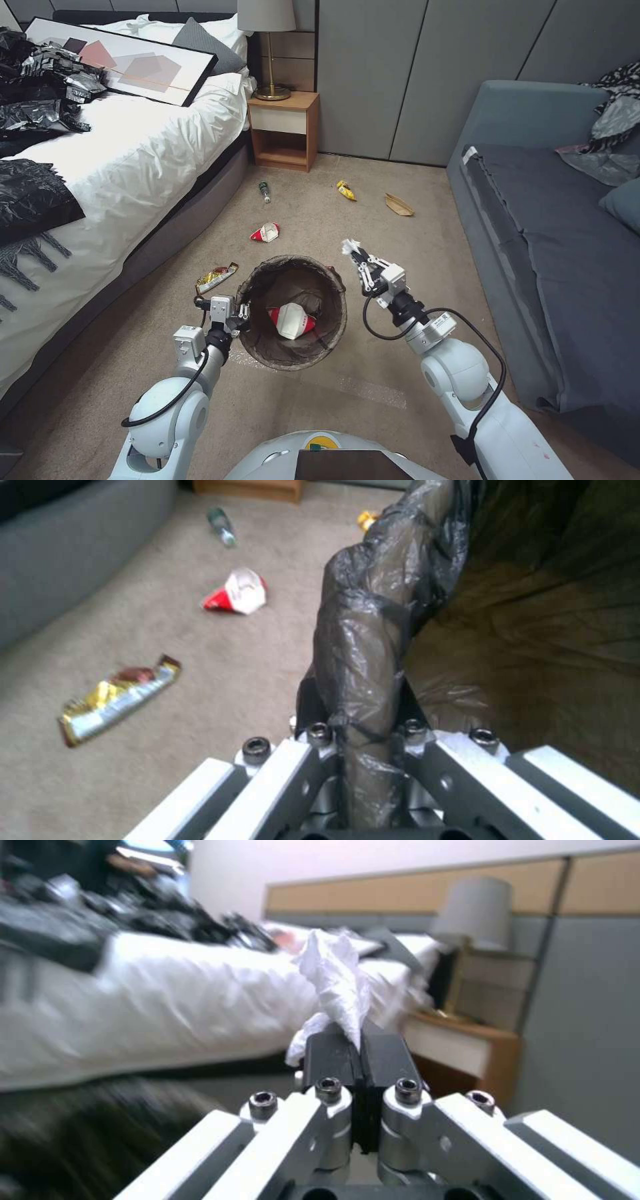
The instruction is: Pick up the trash bin, then pick up the garbage from the floor and place it into the trash bin.
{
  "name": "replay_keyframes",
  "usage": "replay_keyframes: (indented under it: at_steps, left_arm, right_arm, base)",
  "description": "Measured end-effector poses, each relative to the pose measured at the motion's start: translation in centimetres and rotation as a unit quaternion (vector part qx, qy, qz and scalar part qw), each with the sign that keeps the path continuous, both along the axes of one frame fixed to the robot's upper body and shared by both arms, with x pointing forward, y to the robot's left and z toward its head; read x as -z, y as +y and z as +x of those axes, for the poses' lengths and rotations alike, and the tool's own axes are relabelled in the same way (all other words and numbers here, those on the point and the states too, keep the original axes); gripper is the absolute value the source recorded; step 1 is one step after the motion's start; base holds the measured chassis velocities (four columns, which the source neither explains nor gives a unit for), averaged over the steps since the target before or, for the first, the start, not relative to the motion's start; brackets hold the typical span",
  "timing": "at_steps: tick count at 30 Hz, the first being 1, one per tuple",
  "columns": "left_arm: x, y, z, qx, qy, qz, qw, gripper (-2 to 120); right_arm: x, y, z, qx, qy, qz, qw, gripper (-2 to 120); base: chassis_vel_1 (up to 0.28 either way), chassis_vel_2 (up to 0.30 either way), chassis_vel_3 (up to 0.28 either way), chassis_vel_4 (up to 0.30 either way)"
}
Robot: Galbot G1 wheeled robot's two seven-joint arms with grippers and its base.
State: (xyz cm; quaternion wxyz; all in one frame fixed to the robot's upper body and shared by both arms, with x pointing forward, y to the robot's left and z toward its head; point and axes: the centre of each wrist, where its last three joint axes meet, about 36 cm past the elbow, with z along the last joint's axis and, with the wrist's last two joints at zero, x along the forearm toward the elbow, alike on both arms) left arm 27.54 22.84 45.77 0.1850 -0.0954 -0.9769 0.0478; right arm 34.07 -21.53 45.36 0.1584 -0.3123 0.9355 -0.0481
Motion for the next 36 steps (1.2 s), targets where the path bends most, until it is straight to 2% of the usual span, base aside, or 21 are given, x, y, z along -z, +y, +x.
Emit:
replay_keyframes:
  at_steps: [3, 8, 16, 27, 36]
  left_arm:
    - [-0.2, -0.4, -0.1, 0.005, 0.012, -0.006, 0.9999, 0]
    - [-0.2, -0.7, -0.2, 0.009, 0.022, -0.008, 0.9997, 0]
    - [-0.6, -1.1, -0.4, 0.011, 0.029, -0.015, 0.9994, 0]
    - [-0.8, -1.3, -0.4, 0.011, 0.029, -0.020, 0.9993, 0]
    - [-0.9, -1.3, -0.3, 0.011, 0.027, -0.022, 0.9993, 0]
  right_arm:
    - [-1.3, 1.9, -1.0, -0.043, -0.006, 0.006, 0.999, 0]
    - [-1.6, 3.5, -2.0, -0.079, -0.001, 0.005, 0.997, 0]
    - [0.7, 6.0, -2.5, -0.111, 0.025, -0.009, 0.993, 0]
    - [4.3, 6.6, -3.1, -0.110, 0.058, -0.021, 0.992, 0]
    - [6.0, 6.4, -3.1, -0.100, 0.073, -0.029, 0.992, 2]
  base:
    - [0.000, 0.000, 0.000, 0.000]
    - [0.000, 0.000, 0.000, 0.000]
    - [0.000, 0.000, 0.000, 0.000]
    - [0.000, 0.000, 0.000, 0.000]
    - [0.000, 0.000, 0.000, 0.000]
